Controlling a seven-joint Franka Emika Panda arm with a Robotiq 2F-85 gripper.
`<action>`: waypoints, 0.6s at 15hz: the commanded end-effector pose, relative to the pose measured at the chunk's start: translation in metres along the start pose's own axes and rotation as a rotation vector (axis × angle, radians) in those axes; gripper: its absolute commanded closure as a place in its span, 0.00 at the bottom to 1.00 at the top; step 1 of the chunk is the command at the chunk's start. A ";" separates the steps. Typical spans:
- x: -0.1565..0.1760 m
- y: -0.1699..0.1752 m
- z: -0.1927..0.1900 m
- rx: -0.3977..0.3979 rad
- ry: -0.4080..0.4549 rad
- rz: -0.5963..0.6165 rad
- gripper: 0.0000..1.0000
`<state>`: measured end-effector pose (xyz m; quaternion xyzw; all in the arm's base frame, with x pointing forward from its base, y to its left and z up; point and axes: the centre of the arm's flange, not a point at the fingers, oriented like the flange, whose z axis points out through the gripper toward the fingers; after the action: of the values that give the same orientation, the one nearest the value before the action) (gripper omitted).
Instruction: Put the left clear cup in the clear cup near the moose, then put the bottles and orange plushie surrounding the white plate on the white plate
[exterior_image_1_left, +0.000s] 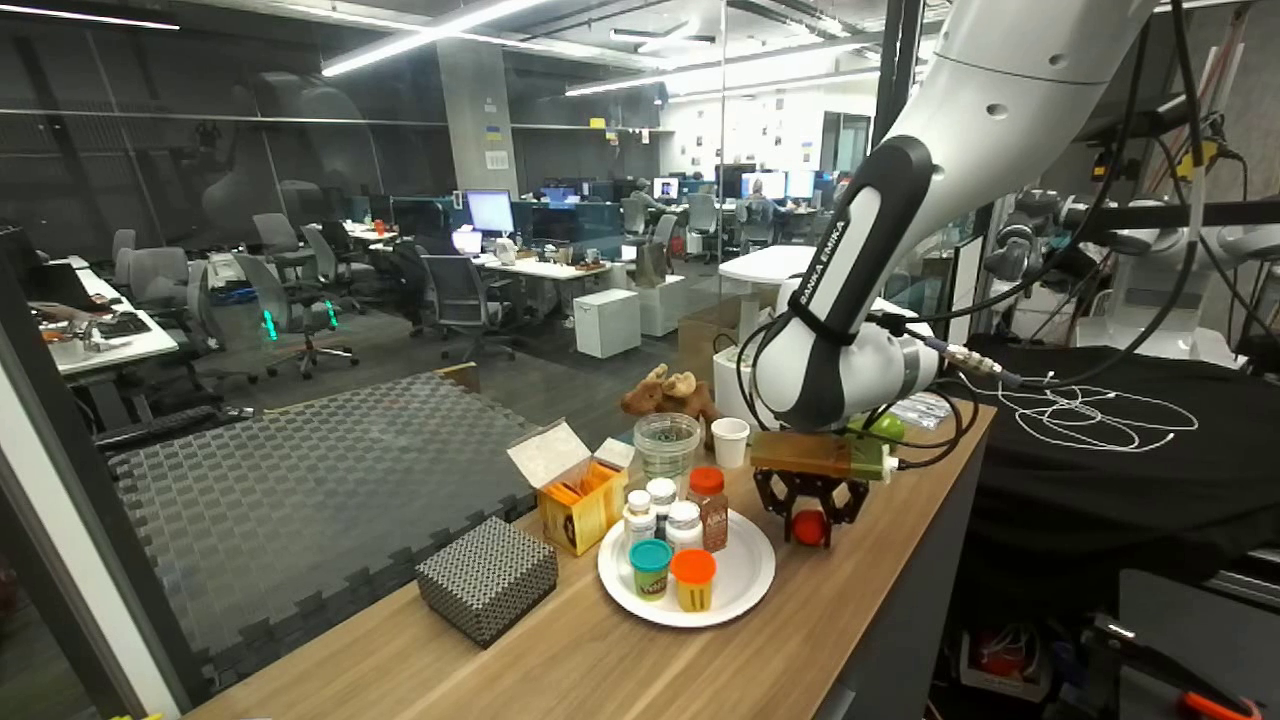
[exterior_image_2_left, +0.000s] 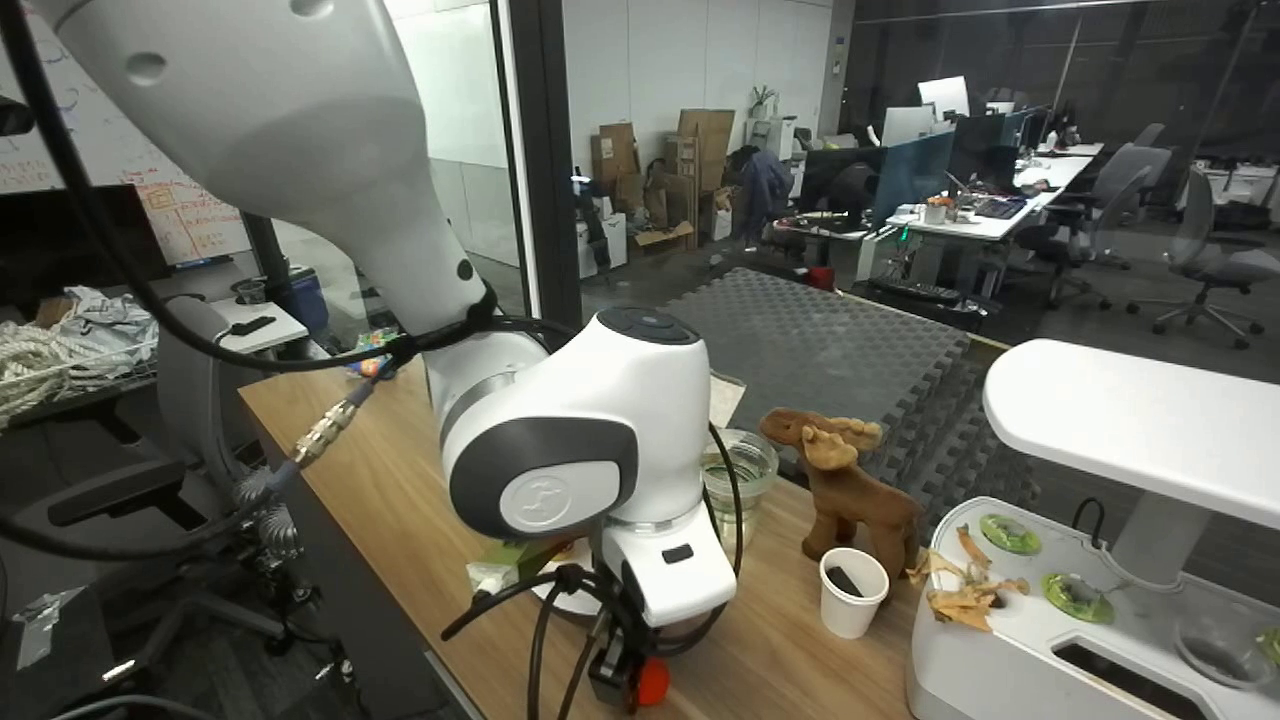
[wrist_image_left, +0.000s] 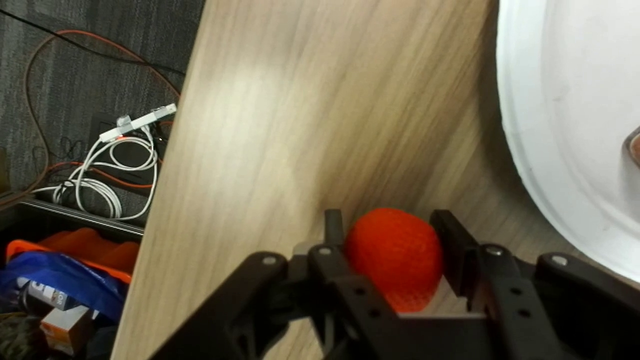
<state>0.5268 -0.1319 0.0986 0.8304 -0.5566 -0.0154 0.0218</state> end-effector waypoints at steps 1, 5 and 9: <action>-0.013 0.010 -0.028 0.051 0.013 0.011 0.75; -0.040 0.003 -0.056 0.120 0.048 -0.047 0.75; -0.075 -0.022 -0.063 0.167 0.040 -0.153 0.76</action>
<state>0.5260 -0.0802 0.1475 0.8544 -0.5184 0.0315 -0.0163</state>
